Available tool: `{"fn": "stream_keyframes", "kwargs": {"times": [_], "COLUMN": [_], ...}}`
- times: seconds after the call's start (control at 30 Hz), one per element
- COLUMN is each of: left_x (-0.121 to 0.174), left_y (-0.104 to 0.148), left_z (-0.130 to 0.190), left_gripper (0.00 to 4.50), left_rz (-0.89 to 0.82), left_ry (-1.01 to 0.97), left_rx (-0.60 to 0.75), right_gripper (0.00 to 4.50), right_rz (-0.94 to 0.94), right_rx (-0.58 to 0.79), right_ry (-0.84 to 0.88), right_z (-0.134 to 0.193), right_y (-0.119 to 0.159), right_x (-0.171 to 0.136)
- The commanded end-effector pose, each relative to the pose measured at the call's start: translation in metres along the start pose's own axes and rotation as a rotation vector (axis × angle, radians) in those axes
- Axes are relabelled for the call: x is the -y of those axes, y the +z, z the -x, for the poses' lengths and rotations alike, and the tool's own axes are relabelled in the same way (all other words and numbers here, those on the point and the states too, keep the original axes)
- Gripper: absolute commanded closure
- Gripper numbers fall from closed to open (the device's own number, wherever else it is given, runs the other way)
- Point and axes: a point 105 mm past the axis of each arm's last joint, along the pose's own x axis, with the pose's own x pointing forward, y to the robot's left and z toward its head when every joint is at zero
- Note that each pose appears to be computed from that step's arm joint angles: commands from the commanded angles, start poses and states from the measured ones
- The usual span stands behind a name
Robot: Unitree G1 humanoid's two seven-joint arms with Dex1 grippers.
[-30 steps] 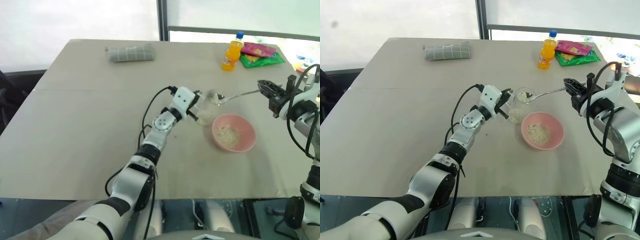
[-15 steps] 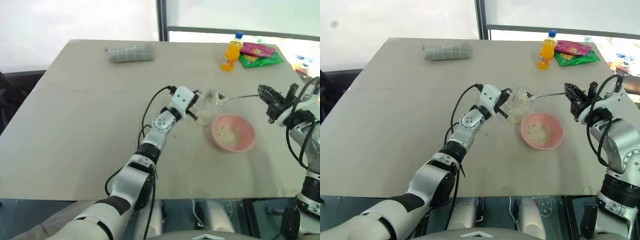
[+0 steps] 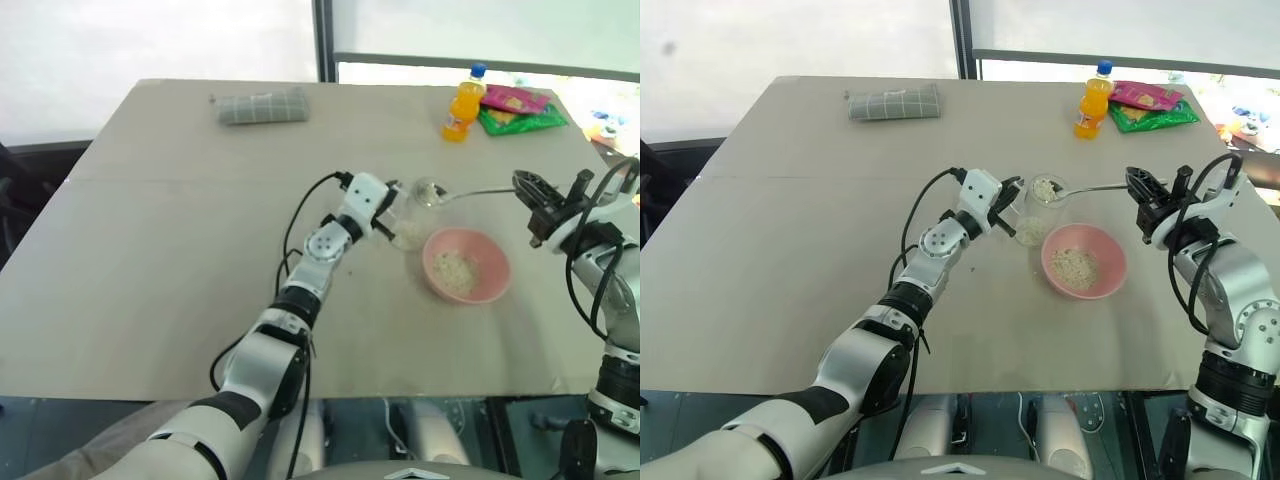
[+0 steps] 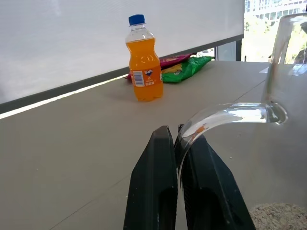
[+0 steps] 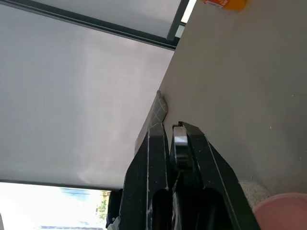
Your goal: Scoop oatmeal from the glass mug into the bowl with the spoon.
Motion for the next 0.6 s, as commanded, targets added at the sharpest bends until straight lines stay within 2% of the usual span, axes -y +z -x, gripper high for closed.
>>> {"fn": "stream_keyframes", "kwargs": {"times": [0.03, 0.6], "left_x": [-0.0026, -0.0052], "left_y": [0.0052, 0.0016], "left_z": [-0.0002, 0.0034], "left_gripper": [4.46, 4.46], "left_rz": [-0.026, -0.034], "left_ry": [0.002, 0.008], "left_rx": [0.019, 0.008], "right_gripper": [4.5, 4.5], "right_rz": [0.011, 0.008], "right_rx": [0.03, 0.02], "right_ry": [0.074, 0.064], "right_z": [0.0047, 0.0034], "right_y": [0.0055, 0.0023], "right_x": [-0.019, -0.0168]}}
